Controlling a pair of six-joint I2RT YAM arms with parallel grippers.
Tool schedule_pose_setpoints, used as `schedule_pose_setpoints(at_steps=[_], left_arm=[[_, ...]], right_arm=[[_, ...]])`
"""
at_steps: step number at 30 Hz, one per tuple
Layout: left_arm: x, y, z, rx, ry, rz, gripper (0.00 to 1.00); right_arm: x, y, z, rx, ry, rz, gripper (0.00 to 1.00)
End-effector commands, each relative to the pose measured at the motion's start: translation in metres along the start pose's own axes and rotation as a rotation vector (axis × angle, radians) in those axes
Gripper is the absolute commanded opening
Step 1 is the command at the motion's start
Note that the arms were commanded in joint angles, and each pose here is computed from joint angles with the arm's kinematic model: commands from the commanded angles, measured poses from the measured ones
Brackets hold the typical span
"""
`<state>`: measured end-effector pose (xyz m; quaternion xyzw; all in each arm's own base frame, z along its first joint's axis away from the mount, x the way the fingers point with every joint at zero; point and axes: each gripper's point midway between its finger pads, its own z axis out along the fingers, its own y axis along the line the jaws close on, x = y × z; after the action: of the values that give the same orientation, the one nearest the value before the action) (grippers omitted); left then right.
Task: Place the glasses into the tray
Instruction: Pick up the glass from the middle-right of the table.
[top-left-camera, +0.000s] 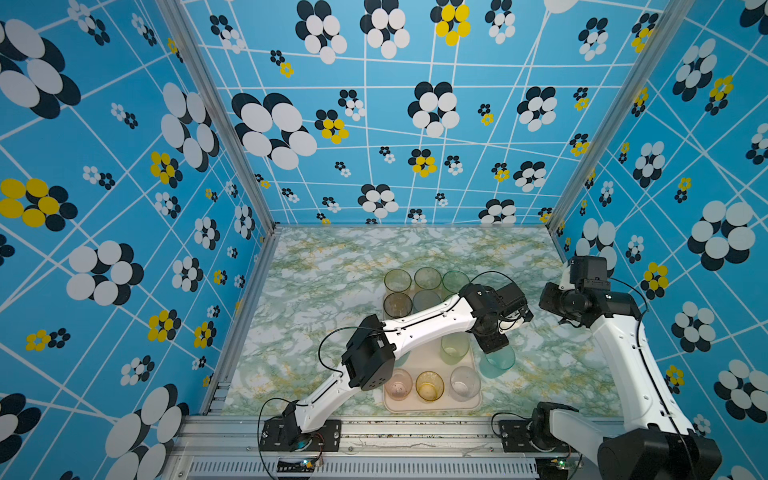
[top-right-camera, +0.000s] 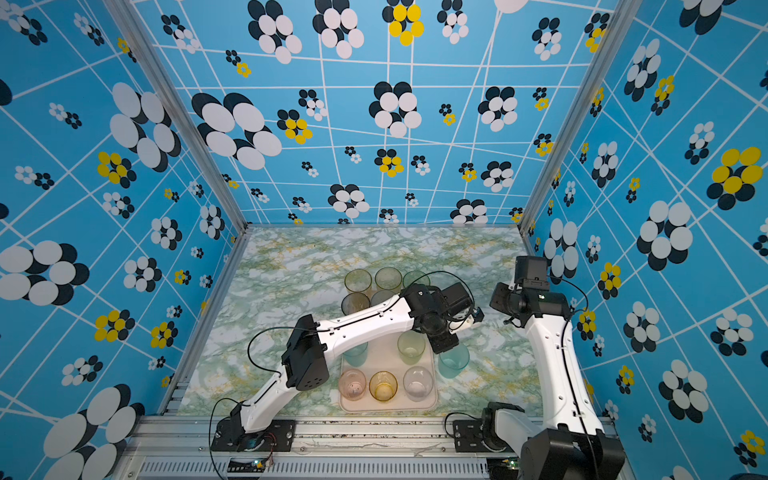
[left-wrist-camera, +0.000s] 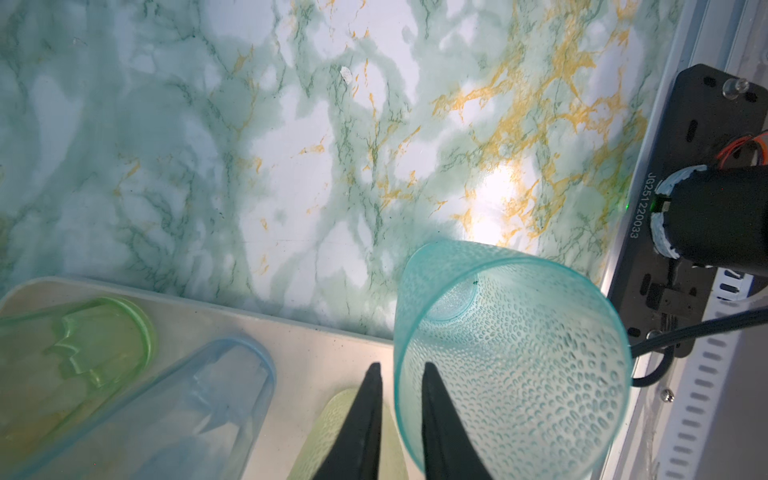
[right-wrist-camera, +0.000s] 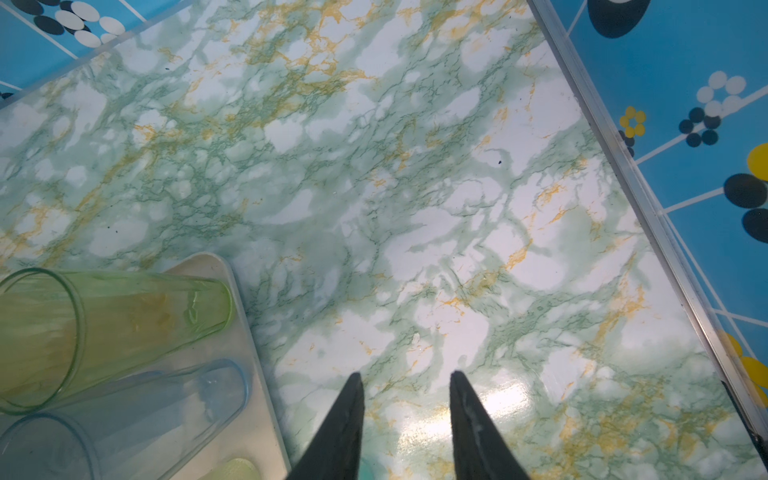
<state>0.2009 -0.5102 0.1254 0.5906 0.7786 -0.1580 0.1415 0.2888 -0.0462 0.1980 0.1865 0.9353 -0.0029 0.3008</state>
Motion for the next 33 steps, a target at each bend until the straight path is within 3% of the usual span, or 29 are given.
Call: schedule_pose_setpoints(at_steps=[1,15,25,33], left_arm=[[0.003,0.002,0.006,-0.012,0.027,0.022,0.18],[0.002,0.002,0.011,-0.027,0.047,0.044,0.15],[0.001,0.003,0.010,-0.036,0.044,0.052,0.01],[-0.009,0.002,-0.003,-0.037,-0.003,0.076,0.00]], right_arm=[[0.000,0.001,-0.004,-0.016,-0.010,-0.006,0.37],[0.000,0.001,-0.004,-0.022,-0.015,-0.013,0.37],[-0.001,0.002,-0.006,-0.031,-0.025,-0.013,0.37],[0.000,0.000,-0.007,-0.026,-0.028,-0.012,0.37]])
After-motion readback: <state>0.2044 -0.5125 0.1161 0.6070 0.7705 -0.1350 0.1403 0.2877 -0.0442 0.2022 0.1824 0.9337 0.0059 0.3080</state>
